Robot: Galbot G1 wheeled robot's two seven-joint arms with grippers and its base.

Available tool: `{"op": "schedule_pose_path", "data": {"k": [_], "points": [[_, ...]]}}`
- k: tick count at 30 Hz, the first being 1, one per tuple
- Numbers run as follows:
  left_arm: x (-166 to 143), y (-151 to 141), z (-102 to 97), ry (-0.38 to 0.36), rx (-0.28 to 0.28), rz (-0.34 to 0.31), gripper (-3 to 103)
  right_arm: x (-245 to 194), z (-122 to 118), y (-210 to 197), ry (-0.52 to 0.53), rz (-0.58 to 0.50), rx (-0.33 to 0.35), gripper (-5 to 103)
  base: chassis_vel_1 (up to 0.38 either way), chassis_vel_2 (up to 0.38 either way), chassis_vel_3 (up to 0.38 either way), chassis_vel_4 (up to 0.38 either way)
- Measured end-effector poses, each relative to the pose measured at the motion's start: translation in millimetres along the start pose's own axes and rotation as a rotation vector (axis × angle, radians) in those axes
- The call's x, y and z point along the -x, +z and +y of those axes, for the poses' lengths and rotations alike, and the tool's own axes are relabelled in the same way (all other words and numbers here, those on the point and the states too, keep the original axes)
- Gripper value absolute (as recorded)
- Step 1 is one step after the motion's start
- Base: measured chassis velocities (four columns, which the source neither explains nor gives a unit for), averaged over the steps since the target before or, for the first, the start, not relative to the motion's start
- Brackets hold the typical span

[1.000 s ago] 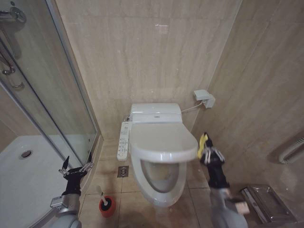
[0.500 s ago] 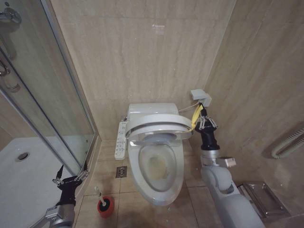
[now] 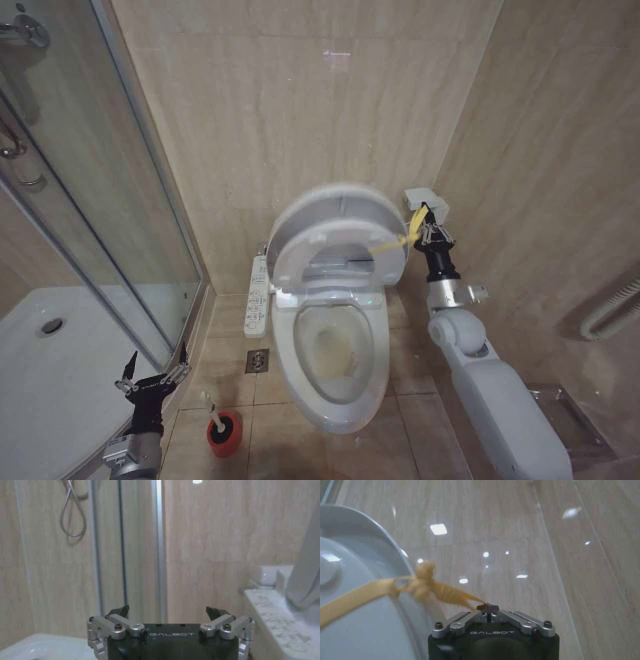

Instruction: Open the toilet lid, clean the toilet bowl with a toilet brush, close the toilet lid, and flush.

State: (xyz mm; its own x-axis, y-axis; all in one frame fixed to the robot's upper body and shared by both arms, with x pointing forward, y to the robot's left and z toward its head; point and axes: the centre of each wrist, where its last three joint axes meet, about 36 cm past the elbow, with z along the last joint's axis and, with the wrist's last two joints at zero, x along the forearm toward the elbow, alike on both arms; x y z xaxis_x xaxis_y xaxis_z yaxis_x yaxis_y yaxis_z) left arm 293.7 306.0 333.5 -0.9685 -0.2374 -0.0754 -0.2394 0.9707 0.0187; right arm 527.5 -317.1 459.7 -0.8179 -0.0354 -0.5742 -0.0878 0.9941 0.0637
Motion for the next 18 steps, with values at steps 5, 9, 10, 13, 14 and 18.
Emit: {"op": "schedule_pose_path", "data": {"k": [5, 9, 10, 13, 14, 18], "points": [[3, 3, 2.6, -0.003, 0.005, 0.0, 100, 23, -14, 9, 0.001, 0.002, -0.022, 0, -0.008, 0.024, 0.023, -0.001], [5, 5, 1.4, -0.002, 0.002, 0.001, 100, 39, -18, 14, -0.003, 0.003, -0.027, 0, 0.0, 0.0, 0.0, 0.0], [6, 5, 1.2, -0.001, 0.001, 0.0, 100, 44, -19, 17, -0.004, 0.008, -0.027, 0, 0.0, 0.0, 0.0, 0.0], [8, 5, 1.6, -0.001, 0.001, -0.001, 100, 55, -24, 22, -0.012, 0.017, -0.024, 0, 0.0, 0.0, 0.0, 0.0], [9, 5, 2.1, 0.0, 0.001, -0.002, 100, 60, -26, 25, -0.017, 0.025, -0.024, 0, 0.0, 0.0, 0.0, 0.0], [10, 5, 4.1, -0.003, -0.001, -0.002, 100, 69, -33, 34, -0.037, 0.052, -0.038, 0, 0.0, 0.0, 0.0, 0.0]]}}
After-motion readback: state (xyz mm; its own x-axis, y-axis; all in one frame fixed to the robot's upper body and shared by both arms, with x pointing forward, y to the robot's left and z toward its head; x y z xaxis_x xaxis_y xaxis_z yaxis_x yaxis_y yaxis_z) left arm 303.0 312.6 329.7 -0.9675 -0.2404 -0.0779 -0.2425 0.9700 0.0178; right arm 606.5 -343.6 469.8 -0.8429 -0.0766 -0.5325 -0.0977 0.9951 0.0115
